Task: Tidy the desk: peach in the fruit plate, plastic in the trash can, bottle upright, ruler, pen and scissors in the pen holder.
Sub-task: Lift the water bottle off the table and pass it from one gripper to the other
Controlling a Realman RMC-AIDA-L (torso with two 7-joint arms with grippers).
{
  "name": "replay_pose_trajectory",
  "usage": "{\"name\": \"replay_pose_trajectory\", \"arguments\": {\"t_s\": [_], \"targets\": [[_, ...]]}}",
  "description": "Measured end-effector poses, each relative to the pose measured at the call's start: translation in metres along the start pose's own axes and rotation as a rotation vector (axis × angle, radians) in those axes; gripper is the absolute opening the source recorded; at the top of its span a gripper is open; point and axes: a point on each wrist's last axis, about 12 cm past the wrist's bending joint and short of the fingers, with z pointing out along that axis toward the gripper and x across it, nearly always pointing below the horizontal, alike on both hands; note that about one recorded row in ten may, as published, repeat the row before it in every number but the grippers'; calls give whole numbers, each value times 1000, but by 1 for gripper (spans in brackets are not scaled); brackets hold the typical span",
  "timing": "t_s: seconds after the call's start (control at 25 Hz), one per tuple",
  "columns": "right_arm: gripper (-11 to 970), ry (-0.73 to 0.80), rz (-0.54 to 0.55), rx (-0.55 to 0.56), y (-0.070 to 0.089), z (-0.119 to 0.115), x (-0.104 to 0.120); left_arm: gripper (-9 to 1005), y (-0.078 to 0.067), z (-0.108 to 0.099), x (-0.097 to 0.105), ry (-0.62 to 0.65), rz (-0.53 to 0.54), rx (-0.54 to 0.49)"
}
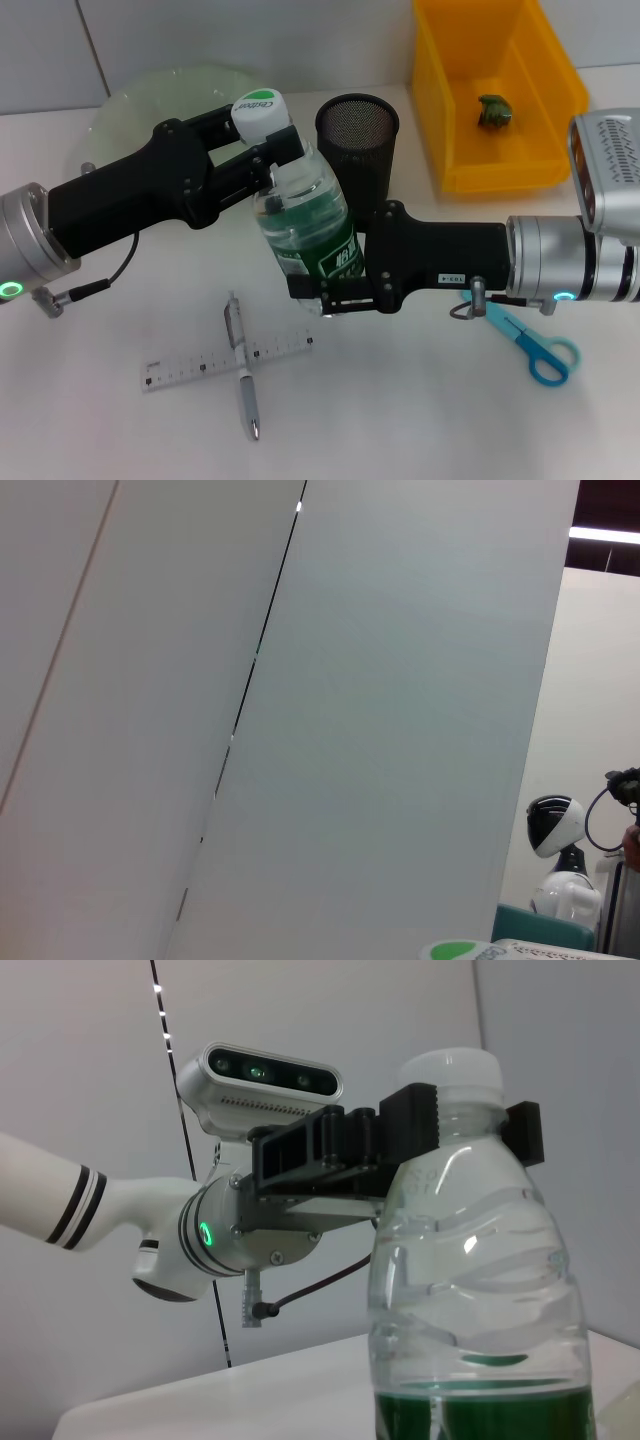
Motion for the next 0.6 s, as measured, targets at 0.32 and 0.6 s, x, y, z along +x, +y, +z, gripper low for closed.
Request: {"name": "replay_pose_trajectory", "arguments": {"t_s": [0.32,0.6], "targets": [[820,13,-9,-8,-1,1,-3,441,0,0,0,1,1,1],[822,55,-9,-35,-2,4,-5,442,0,0,1,4,-1,2]]}}
